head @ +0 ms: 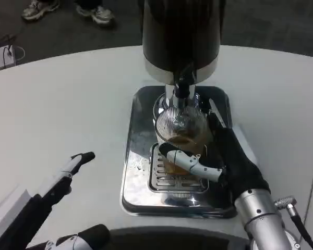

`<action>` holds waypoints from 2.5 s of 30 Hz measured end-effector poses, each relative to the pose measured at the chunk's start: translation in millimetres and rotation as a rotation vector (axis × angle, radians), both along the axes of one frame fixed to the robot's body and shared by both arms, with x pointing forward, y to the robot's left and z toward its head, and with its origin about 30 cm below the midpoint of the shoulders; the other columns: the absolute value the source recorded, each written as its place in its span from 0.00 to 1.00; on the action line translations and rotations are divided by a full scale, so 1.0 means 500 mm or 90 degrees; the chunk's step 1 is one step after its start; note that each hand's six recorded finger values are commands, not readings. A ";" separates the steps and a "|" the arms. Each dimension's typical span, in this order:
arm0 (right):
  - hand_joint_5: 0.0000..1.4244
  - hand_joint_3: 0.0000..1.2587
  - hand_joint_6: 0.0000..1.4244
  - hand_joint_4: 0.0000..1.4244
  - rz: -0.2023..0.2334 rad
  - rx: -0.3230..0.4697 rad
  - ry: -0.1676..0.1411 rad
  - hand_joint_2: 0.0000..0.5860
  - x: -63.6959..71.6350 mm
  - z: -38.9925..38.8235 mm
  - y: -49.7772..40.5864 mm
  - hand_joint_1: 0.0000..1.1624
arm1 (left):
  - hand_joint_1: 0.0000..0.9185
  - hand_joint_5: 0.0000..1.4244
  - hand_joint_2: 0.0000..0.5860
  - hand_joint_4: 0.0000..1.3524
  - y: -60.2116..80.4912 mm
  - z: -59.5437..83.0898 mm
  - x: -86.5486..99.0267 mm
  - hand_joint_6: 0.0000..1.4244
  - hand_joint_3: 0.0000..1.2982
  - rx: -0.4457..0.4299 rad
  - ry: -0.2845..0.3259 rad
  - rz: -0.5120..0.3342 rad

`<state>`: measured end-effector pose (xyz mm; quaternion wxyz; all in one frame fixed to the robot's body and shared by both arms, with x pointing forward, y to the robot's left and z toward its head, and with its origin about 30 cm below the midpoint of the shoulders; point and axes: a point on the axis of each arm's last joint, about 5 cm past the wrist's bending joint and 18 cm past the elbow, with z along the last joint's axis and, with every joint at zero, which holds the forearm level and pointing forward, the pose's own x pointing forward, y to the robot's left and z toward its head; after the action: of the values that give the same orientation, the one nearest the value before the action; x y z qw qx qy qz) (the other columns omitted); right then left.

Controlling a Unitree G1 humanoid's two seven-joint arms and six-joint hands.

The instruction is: Grasp the cup under the faucet to collect the drink, then remove the cup.

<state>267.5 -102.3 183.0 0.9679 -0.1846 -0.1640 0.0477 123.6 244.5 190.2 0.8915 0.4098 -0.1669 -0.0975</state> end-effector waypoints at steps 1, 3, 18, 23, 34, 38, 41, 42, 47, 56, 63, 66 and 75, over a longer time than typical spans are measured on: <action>0.04 0.00 0.02 0.00 -0.003 0.001 0.000 0.34 0.000 -0.001 0.001 0.68 | 0.00 0.05 0.06 0.00 0.000 0.000 0.000 0.13 0.07 0.001 0.002 0.000; 0.04 0.00 0.02 0.00 -0.009 0.003 0.001 0.34 0.001 -0.003 0.004 0.68 | 0.00 0.05 0.06 0.00 0.000 0.000 0.000 0.13 0.07 0.002 0.004 -0.001; 0.08 0.00 0.04 0.02 -0.055 0.013 0.003 0.34 0.008 -0.018 0.029 0.70 | 0.00 0.06 0.06 0.01 0.003 0.003 0.007 0.13 0.09 0.018 0.042 0.001; 0.13 0.02 0.08 0.08 -0.059 0.019 0.002 0.34 0.012 -0.018 0.039 0.70 | 0.00 0.06 0.06 0.01 0.003 0.005 0.010 0.13 0.10 0.025 0.048 0.004; 0.31 0.20 0.24 0.26 -0.095 0.033 -0.011 0.36 0.014 -0.022 0.076 0.77 | 0.00 0.07 0.07 0.03 0.005 0.004 0.012 0.13 0.13 0.027 0.069 0.006; 0.36 0.27 0.29 0.31 -0.113 0.036 -0.019 0.37 0.013 -0.028 0.091 0.78 | 0.00 0.07 0.07 0.04 0.005 0.004 0.012 0.13 0.15 0.027 0.074 0.006; 0.39 0.30 0.32 0.35 -0.128 0.035 -0.027 0.36 0.012 -0.031 0.096 0.80 | 0.00 0.08 0.07 0.04 0.006 0.003 0.012 0.13 0.16 0.026 0.077 0.007; 0.41 0.33 0.34 0.37 -0.135 0.034 -0.031 0.36 0.012 -0.032 0.097 0.80 | 0.00 0.08 0.07 0.04 0.006 0.003 0.011 0.13 0.17 0.026 0.078 0.007; 0.57 0.49 0.58 0.53 -0.153 0.034 -0.043 0.39 0.011 -0.039 0.102 0.85 | 0.00 0.08 0.07 0.05 0.008 0.001 0.012 0.13 0.18 0.027 0.085 0.007; 0.91 0.81 0.94 0.86 -0.186 0.040 -0.056 0.39 0.008 -0.046 0.107 0.88 | 0.00 0.08 0.07 0.05 0.015 -0.005 0.015 0.13 0.18 0.014 0.097 0.008; 1.00 0.91 1.00 0.96 -0.171 0.047 -0.054 0.39 -0.007 -0.051 0.109 0.89 | 0.00 0.09 0.07 0.06 0.021 -0.008 0.021 0.13 0.19 0.011 0.100 0.008; 1.00 0.91 1.00 0.96 -0.150 0.051 -0.047 0.39 -0.021 -0.054 0.108 0.89 | 0.00 0.09 0.07 0.06 0.023 -0.009 0.024 0.13 0.18 0.011 0.099 0.007; 1.00 0.91 1.00 0.96 -0.063 0.023 -0.026 0.38 -0.081 -0.055 0.078 0.88 | 0.00 0.09 0.07 0.06 0.028 -0.010 0.040 0.14 0.18 0.008 0.090 0.003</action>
<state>226.8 -63.5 155.6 0.9687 -0.1757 -0.1753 -0.0073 143.8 258.5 185.0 0.8985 0.4082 -0.1020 -0.1249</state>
